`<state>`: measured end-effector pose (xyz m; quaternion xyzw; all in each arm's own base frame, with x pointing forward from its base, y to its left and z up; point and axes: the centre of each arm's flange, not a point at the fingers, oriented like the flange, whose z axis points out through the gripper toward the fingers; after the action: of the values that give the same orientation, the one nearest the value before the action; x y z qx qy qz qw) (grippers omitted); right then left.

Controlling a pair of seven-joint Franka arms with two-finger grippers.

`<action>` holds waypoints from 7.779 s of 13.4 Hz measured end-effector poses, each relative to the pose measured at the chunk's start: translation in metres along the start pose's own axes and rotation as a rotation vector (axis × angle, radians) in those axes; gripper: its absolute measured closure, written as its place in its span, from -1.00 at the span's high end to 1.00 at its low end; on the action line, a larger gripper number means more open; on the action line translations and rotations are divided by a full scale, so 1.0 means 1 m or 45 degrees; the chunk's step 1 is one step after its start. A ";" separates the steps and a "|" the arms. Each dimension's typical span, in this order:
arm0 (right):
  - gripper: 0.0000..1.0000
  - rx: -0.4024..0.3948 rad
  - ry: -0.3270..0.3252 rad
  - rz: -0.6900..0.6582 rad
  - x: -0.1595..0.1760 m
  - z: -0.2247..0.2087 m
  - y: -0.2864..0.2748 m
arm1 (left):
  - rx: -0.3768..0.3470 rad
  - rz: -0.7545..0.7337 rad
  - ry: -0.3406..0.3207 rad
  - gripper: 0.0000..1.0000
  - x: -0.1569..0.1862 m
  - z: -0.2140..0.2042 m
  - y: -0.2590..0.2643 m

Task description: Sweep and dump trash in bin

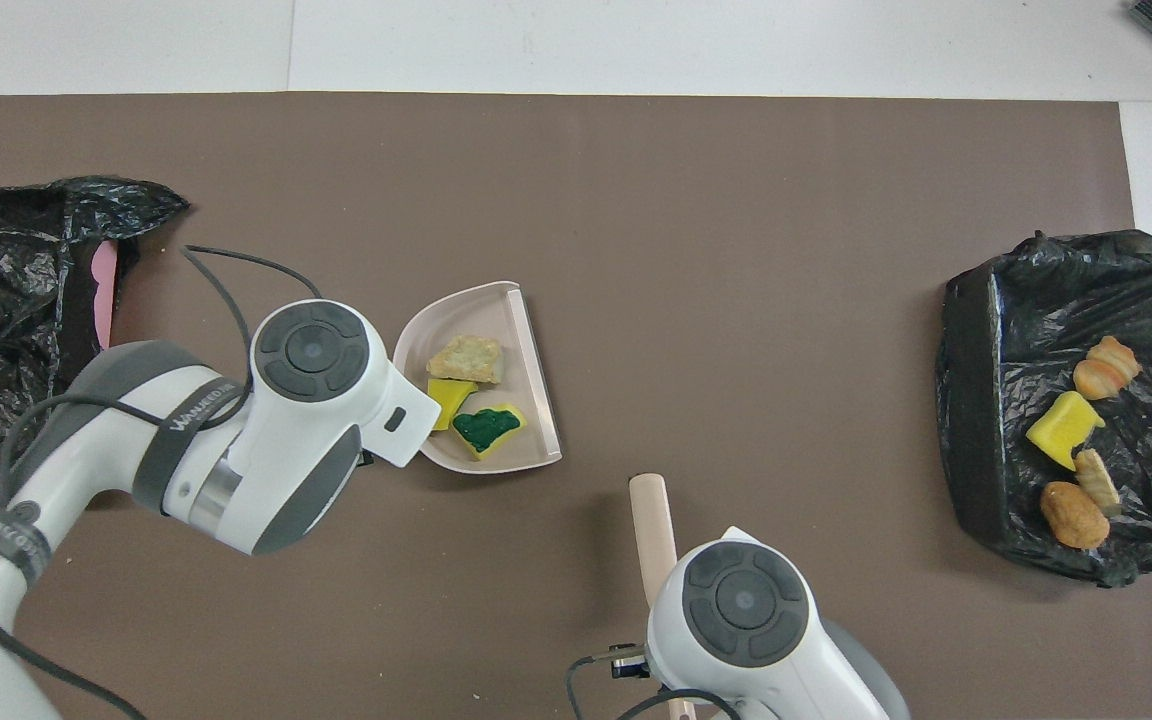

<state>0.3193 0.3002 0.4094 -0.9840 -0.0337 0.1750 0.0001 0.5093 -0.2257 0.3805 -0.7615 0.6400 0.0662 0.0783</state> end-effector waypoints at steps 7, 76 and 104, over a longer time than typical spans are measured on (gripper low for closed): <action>-0.48 0.070 0.044 0.080 -0.007 0.042 -0.028 | 0.071 0.040 0.037 -0.37 -0.128 -0.042 -0.050; 1.00 -0.015 0.532 0.223 0.115 -0.286 0.322 | -0.176 -1.535 0.056 -0.37 0.083 -0.050 -0.001; 1.00 -0.015 0.532 0.223 0.115 -0.286 0.322 | -0.200 -1.643 0.251 1.00 0.159 -0.096 0.004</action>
<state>0.5464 -0.0104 0.6346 -0.9980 0.0516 -0.0336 -0.0138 0.5328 -0.3991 0.4426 -0.9984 0.0523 -0.0176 -0.0125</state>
